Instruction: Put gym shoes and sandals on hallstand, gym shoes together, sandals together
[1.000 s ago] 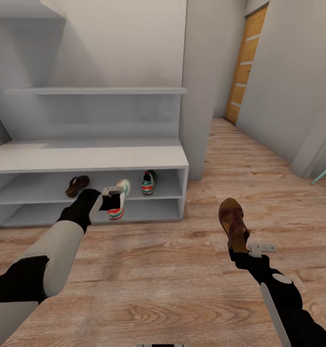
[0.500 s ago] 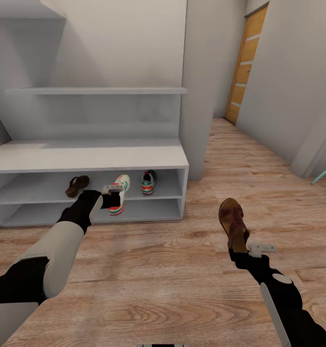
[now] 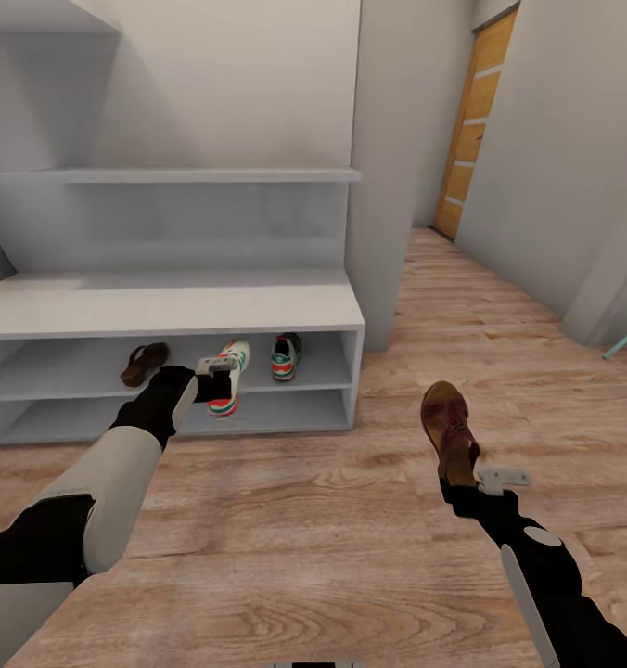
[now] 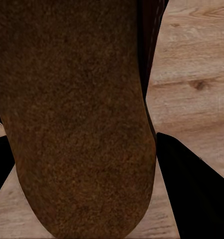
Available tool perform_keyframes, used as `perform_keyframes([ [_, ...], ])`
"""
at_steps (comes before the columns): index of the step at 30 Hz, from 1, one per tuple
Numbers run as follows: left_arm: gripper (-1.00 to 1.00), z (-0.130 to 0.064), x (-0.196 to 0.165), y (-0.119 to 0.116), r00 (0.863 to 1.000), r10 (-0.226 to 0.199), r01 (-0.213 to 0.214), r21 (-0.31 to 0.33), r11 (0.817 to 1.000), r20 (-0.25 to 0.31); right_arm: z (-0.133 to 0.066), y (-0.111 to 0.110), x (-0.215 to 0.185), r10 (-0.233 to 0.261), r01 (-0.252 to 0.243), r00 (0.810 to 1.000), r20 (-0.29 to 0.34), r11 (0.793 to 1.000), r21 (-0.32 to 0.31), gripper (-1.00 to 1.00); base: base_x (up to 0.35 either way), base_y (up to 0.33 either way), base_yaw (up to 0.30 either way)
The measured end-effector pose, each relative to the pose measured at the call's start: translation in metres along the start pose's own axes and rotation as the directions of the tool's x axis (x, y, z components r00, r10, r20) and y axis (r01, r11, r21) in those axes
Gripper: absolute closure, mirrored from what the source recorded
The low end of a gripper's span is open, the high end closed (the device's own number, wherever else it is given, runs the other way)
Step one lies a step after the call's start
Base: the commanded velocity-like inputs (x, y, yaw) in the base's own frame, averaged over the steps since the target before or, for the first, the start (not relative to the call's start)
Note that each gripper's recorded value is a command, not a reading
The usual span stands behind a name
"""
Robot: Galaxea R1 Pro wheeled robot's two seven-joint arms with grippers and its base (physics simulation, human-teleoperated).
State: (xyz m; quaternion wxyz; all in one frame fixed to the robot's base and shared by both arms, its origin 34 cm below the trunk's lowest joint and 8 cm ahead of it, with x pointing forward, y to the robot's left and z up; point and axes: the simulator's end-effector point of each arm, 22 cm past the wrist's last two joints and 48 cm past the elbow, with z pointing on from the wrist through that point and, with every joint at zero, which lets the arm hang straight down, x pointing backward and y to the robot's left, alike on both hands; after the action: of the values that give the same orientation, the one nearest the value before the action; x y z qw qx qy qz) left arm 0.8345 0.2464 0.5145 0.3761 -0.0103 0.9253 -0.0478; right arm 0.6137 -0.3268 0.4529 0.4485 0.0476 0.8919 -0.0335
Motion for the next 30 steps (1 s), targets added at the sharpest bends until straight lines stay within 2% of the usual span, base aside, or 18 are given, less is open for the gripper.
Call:
perform_keyframes([
  [16,1.00,0.001,0.004,-0.003,1.000,-0.005,0.005,0.007,1.000,-0.006,0.000,0.000,0.000,0.000,0.000,1.000,0.000,1.000,0.000,1.00,0.077,-0.017,0.000],
  [30,1.00,0.008,0.031,-0.014,0.999,0.001,0.000,0.019,1.000,-0.044,0.000,0.000,0.000,0.000,0.000,1.000,0.000,1.000,0.000,1.00,0.029,-0.017,0.000],
])
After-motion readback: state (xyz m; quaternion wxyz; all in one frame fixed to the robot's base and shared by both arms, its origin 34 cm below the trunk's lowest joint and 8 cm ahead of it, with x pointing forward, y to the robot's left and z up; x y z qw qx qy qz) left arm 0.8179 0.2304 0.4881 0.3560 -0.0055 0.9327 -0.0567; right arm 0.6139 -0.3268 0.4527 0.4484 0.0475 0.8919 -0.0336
